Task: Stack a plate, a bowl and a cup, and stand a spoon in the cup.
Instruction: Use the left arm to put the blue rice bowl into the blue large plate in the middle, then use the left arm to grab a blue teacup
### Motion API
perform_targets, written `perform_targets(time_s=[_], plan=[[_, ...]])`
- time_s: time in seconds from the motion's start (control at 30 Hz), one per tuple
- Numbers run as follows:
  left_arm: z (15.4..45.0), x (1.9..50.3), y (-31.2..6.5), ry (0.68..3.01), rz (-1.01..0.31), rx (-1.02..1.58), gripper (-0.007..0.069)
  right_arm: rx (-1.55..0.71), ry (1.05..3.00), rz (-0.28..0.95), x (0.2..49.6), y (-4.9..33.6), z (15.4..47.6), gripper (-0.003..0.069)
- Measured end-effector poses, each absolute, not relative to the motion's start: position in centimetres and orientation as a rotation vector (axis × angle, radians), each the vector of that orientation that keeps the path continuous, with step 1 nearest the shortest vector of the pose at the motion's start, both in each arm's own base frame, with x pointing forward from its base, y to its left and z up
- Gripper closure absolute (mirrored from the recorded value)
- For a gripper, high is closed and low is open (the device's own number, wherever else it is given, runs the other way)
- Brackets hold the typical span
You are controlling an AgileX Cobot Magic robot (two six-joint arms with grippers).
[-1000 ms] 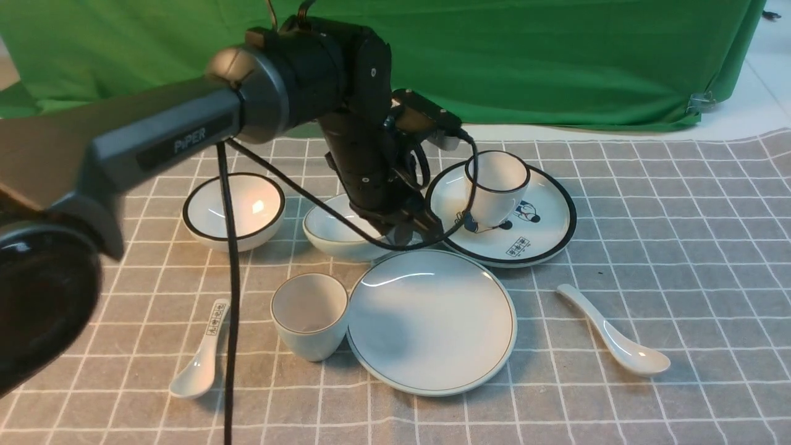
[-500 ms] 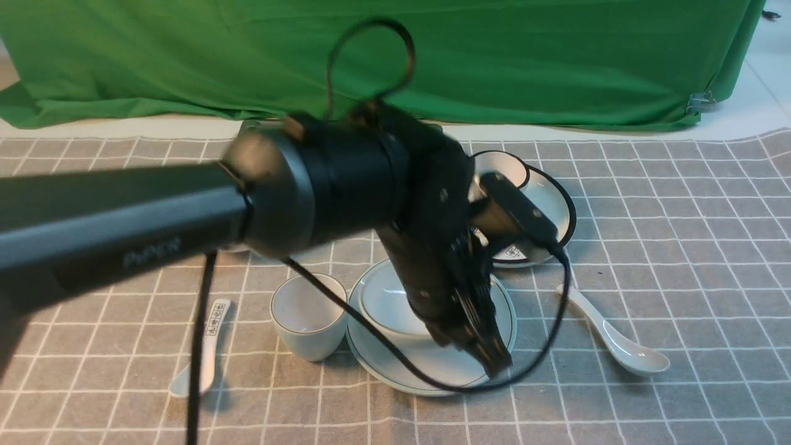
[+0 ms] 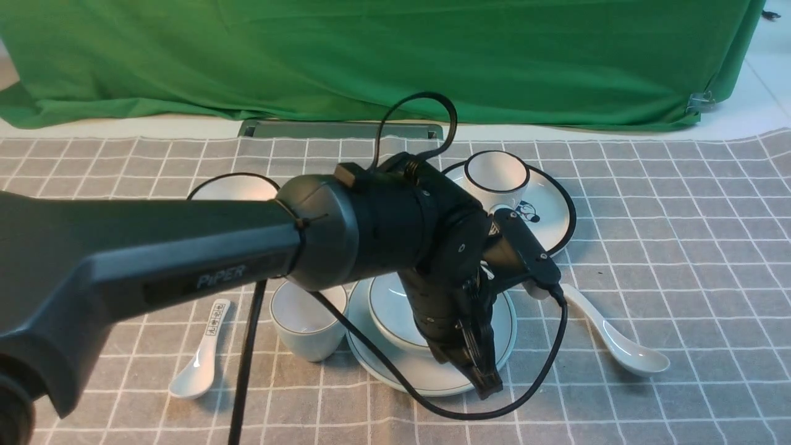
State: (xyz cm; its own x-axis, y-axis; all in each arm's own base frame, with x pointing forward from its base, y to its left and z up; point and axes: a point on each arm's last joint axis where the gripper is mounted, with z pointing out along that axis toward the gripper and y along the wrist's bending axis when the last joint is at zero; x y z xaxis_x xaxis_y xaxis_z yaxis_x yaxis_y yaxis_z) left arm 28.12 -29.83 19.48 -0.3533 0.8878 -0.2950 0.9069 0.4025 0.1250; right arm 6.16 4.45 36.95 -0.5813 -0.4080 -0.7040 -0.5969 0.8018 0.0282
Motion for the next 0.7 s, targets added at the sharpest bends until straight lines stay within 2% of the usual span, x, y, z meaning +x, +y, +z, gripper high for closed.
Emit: perform_targets(time_s=[0.13,0.3,0.33,0.4,0.43,0.47,0.5,0.57,0.6,0.63,0.7], plan=[[19.4,28.1,-29.8,2.342,-0.081,1.575,0.0540,-0.737,2.270,0.341,6.2,4.4,37.0,0.0517],[19.4,28.1,-29.8,2.336,-0.077,1.583,0.0347,-0.739,2.269,0.341,6.2,4.4,37.0,0.0516],[19.4,28.1,-29.8,2.337,-0.077,1.584,0.0338,-0.740,2.269,0.340,6.2,4.4,37.0,0.0516],[19.9,27.9,-29.6,2.346,-0.073,1.590,0.0258,-0.741,2.268,0.339,6.2,4.4,37.0,0.0516],[21.4,27.4,-29.0,2.364,-0.072,1.583,0.0190,-0.741,2.267,0.339,6.2,4.4,37.0,0.0516],[22.4,27.1,-28.7,2.366,-0.073,1.579,0.0167,-0.741,2.266,0.339,6.2,4.5,37.0,0.0516],[22.9,26.9,-28.5,2.366,-0.073,1.577,0.0159,-0.741,2.265,0.340,6.2,4.5,37.0,0.0516],[26.1,25.8,-26.6,2.360,-0.074,1.587,0.0149,-0.735,2.252,0.340,6.3,4.5,37.1,0.0516],[26.6,25.6,-26.2,2.356,-0.071,1.594,0.0153,-0.734,2.251,0.340,6.3,4.5,37.1,0.0516],[27.8,25.2,-23.8,2.383,-0.079,1.579,0.0197,-0.731,2.230,0.338,6.4,4.5,37.2,0.0516],[27.9,25.2,-22.0,2.410,-0.090,1.559,0.0239,-0.740,2.213,0.332,6.5,4.5,37.3,0.0516]])
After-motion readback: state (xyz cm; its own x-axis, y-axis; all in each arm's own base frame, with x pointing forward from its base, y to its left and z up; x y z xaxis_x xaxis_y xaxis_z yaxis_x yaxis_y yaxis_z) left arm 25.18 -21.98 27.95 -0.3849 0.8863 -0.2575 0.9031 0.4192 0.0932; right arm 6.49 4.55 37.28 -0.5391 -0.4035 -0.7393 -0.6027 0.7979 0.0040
